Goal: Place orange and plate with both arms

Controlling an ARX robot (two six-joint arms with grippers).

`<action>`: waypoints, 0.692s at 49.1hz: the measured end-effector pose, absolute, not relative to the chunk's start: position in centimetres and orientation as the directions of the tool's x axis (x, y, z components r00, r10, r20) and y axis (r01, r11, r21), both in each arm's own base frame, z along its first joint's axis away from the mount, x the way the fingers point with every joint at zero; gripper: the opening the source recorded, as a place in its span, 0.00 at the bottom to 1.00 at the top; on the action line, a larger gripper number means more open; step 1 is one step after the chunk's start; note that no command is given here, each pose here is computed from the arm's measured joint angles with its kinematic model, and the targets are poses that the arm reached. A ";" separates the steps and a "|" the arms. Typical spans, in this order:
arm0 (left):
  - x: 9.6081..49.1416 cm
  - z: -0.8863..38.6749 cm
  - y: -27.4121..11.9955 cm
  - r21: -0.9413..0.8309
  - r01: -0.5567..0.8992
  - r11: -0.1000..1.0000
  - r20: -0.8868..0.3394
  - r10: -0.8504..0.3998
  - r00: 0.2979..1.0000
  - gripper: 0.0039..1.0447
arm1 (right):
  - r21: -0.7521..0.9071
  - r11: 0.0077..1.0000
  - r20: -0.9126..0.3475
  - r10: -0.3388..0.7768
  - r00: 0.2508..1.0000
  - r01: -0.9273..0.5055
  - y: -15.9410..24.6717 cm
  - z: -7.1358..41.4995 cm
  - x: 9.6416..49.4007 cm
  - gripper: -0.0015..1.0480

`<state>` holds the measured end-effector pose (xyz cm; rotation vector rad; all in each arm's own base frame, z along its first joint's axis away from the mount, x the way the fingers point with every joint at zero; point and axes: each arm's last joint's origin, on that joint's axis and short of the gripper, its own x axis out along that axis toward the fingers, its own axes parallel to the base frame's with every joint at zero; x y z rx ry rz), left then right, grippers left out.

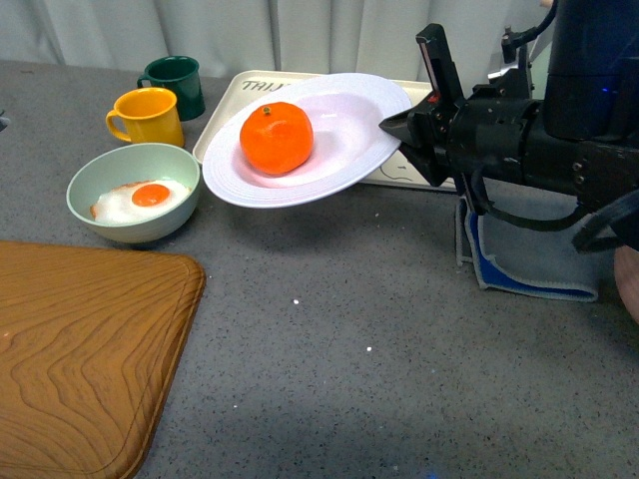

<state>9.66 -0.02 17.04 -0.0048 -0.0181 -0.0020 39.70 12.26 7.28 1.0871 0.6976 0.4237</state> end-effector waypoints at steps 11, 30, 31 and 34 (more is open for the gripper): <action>9.7 17.0 0.0 -0.005 0.002 1.000 0.018 -0.002 1.000 0.94 | 0.911 0.410 -0.320 0.618 0.718 0.052 12.6 5.9 44.0 0.01; 9.7 17.0 0.0 -0.005 0.002 1.000 0.018 -0.002 1.000 0.94 | 0.904 0.416 -0.354 0.599 0.719 0.098 13.1 5.0 49.7 0.01; 9.7 17.0 0.0 -0.005 0.002 1.000 0.018 -0.002 1.000 0.94 | 0.903 0.417 -0.355 0.599 0.718 0.099 13.2 4.9 49.9 0.01; 9.7 17.0 0.0 -0.005 0.002 1.000 0.018 -0.002 1.000 0.94 | 0.898 0.426 -0.370 0.594 0.714 0.110 13.4 4.6 50.2 0.01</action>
